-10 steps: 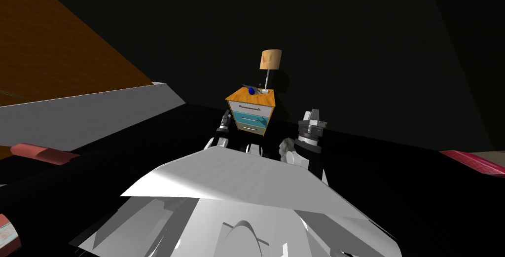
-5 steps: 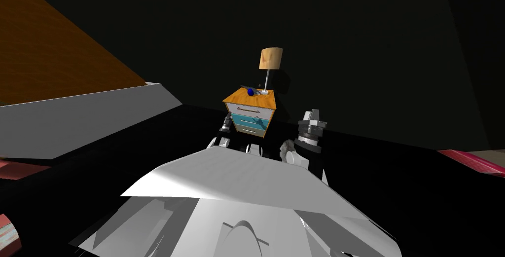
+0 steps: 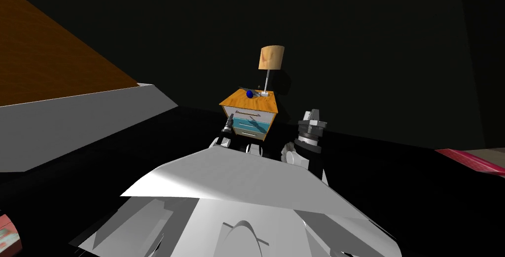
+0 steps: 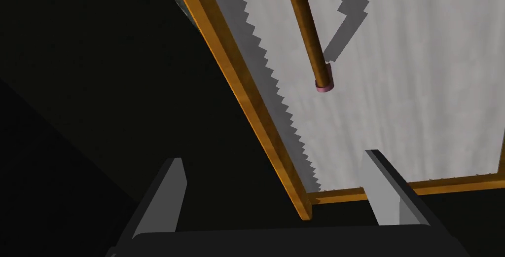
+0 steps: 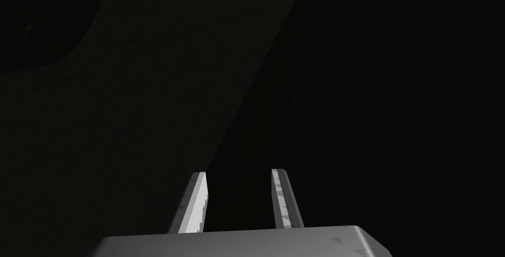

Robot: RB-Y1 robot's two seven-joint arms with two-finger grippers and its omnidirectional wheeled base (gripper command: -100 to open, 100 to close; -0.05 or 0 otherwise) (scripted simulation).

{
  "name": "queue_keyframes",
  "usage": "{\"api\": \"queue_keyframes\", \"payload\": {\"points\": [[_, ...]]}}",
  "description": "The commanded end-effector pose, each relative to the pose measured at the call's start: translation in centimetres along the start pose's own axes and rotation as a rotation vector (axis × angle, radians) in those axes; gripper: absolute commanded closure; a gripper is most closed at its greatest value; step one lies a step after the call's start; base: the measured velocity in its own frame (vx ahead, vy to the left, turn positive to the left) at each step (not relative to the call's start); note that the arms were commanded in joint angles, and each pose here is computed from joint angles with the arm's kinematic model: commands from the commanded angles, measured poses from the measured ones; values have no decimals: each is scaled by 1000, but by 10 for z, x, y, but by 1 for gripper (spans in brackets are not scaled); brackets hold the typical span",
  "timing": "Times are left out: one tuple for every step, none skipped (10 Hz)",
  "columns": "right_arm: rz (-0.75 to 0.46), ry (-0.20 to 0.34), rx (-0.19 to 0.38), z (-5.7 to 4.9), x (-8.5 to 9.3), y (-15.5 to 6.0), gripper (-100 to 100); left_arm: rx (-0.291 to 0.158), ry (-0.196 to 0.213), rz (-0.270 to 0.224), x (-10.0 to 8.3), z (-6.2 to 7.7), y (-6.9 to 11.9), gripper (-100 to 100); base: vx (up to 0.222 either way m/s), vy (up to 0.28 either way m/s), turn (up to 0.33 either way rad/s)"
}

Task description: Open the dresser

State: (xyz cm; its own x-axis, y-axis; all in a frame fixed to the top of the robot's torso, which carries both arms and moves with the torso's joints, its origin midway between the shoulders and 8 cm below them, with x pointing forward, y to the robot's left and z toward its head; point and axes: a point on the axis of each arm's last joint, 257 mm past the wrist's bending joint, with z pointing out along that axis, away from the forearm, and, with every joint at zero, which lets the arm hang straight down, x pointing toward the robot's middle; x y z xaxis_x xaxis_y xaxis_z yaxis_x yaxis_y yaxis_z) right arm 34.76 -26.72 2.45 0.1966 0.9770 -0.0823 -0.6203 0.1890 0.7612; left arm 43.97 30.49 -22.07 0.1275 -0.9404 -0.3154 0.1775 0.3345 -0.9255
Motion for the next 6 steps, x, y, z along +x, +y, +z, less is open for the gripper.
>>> {"api": "queue_keyframes", "payload": {"points": [[0, 0, 0, 0, 0, 0, 0, -32, 18, 11, 9, 1, 18, -100, 140, 21, -31], [0, 0, 0, 0, 0, 0, 0, -43, 25, 15, 11, 1, 24, -100, 121, 24, -40], [0, 0, 0, 0, 0, 0, 0, -53, 31, 19, 14, 1, 30, -100, 96, 25, -31], [0, 0, 0, 0, 0, 0, 0, -62, 37, 23, 16, 1, 35, -100, 86, 29, -21], [0, 0, 0, 0, 0, 0, 0, -75, 45, 29, 18, 1, 42, -100, 95, 24, -34], [0, 0, 0, 0, 0, 0, 0, -68, 40, 25, 17, 2, 39, -100, 45, 10, -8]]}}
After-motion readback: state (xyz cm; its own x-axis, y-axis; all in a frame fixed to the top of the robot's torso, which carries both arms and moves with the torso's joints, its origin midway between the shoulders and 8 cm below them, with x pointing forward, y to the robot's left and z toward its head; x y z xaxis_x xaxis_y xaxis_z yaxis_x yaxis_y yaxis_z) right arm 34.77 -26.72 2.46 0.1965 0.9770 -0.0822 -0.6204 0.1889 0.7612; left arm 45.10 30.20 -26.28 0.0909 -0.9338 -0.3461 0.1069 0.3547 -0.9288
